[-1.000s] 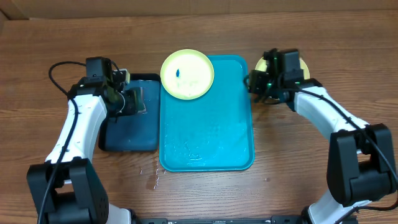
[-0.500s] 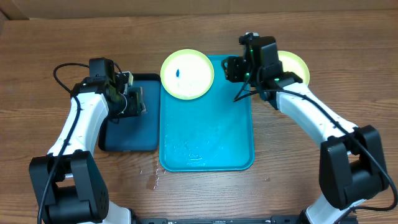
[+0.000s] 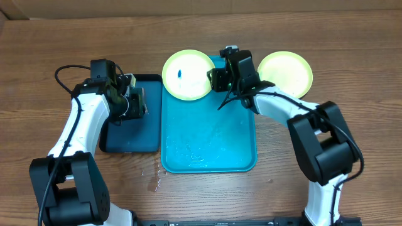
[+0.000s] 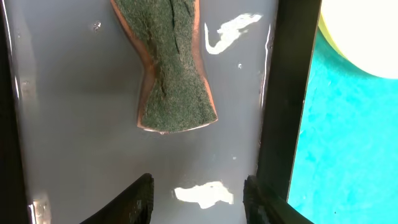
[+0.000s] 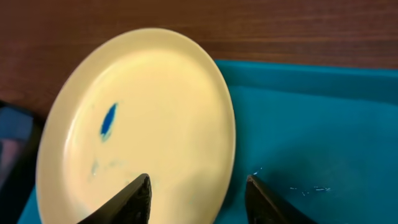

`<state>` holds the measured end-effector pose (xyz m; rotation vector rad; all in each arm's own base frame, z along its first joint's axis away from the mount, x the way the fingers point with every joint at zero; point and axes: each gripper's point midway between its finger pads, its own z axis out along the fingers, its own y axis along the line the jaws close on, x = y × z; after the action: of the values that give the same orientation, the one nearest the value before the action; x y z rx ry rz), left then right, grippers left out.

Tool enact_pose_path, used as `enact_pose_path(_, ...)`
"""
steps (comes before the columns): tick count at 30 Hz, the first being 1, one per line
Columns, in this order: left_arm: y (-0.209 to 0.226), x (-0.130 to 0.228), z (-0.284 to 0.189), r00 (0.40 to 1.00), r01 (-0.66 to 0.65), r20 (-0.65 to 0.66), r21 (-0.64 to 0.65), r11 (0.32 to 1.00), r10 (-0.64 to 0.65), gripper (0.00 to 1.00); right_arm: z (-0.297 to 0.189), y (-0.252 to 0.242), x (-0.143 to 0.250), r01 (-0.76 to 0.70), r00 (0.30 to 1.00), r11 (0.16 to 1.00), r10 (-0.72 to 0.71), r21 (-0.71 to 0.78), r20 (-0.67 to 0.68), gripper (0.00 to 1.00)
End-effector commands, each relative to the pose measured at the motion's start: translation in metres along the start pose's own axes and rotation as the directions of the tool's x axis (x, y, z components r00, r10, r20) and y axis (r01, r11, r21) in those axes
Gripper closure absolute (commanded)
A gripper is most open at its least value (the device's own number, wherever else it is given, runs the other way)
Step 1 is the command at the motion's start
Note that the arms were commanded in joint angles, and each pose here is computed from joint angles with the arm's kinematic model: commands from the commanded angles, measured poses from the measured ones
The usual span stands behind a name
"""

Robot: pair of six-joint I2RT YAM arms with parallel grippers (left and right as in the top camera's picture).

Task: Clean dirty plates on tray and stack at the side
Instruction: 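Move the right gripper to the other yellow plate's rim and grip it, then drag the gripped yellow plate down-right across the teal tray with right gripper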

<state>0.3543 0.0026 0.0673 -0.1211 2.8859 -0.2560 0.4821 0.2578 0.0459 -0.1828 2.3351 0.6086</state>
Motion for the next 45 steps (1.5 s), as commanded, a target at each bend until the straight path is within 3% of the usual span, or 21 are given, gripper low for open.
enact_pose_path(1,-0.005,0.002,0.003,1.000,0.000,-0.012,0.014,1.000,0.000,0.52,0.006,-0.002,-0.003,0.001,1.000,1.000,-0.001,0.007,0.011,0.54)
enact_pose_path(12,-0.004,0.002,0.003,1.000,0.000,-0.013,0.014,1.000,0.000,0.52,0.006,-0.003,0.001,-0.067,0.998,0.998,0.067,0.011,-0.001,0.71)
enact_pose_path(26,0.003,0.001,0.003,1.000,-0.001,-0.010,-0.032,0.999,0.000,0.51,0.006,-0.008,0.012,-0.116,0.992,0.992,0.118,0.038,-0.040,0.73)
enact_pose_path(31,0.003,0.001,0.003,1.000,-0.001,-0.010,-0.032,0.999,0.000,0.51,0.006,-0.010,0.009,-0.135,0.990,0.990,0.136,0.050,-0.025,0.91)
enact_pose_path(37,0.003,-0.001,0.003,1.000,-0.002,-0.002,-0.032,0.999,0.002,0.51,0.006,-0.011,0.011,-0.136,0.990,0.989,0.138,0.054,-0.033,0.92)
enact_pose_path(41,0.003,0.000,0.003,1.000,-0.001,-0.003,-0.032,0.999,0.001,0.51,0.006,-0.011,0.011,-0.135,0.990,0.989,0.137,0.054,-0.032,0.82)
enact_pose_path(45,0.003,-0.001,0.003,1.000,-0.001,-0.002,-0.031,1.000,0.001,0.51,0.006,-0.011,0.012,-0.136,0.990,0.989,0.138,0.055,-0.035,0.83)
